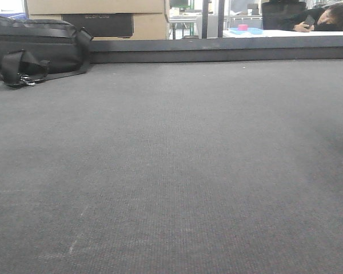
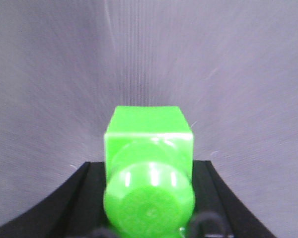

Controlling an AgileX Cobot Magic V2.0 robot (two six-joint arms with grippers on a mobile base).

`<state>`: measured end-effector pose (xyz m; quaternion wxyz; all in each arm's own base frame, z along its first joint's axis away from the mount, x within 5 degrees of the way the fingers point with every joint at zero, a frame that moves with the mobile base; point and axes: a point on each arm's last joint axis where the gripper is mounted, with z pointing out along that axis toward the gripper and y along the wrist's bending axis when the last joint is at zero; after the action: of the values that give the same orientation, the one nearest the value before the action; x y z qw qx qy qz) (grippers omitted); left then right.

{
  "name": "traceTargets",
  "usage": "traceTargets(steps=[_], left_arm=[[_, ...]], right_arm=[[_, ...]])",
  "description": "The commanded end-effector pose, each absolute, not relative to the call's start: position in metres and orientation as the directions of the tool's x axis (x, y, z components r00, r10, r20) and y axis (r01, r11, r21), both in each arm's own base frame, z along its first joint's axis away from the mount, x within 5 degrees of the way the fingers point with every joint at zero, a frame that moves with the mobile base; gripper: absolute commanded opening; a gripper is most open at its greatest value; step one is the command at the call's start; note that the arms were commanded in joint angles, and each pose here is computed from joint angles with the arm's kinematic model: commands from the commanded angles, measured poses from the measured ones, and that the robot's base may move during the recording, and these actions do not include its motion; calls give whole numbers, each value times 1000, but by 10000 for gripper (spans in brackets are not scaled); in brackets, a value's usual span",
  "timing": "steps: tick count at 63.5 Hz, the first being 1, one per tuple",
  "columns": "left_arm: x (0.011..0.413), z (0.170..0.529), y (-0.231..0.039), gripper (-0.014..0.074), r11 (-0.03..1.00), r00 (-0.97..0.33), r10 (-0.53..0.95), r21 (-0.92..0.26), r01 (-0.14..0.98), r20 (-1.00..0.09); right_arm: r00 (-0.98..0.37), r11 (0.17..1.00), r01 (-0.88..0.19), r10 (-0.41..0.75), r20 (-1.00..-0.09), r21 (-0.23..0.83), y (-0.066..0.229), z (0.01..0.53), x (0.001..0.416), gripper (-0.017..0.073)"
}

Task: Grab block from conveyor and place in blue bin
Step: 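Close the left gripper on the green block and lift both blocks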

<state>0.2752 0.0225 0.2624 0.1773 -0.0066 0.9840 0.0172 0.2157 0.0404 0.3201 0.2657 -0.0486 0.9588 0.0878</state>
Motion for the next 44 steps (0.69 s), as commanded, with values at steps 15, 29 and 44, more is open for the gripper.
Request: traceTargets(steps=[15,29,44], left_arm=[[209,319,-9,-111,998,-624,48,9,65,-780],[154,315,-10,-111,997,-423,34,4,73,-905],[101,324,-5,-111,996,-225,78,65,63,-971]], right_arm=[[-538,980,-165,5,-843,111,29,337,158,-162],[-335,981,-163,45,-941,105,21,318,112,-162],[-177,980,-171,70,-982,101,16,322,84,-162]])
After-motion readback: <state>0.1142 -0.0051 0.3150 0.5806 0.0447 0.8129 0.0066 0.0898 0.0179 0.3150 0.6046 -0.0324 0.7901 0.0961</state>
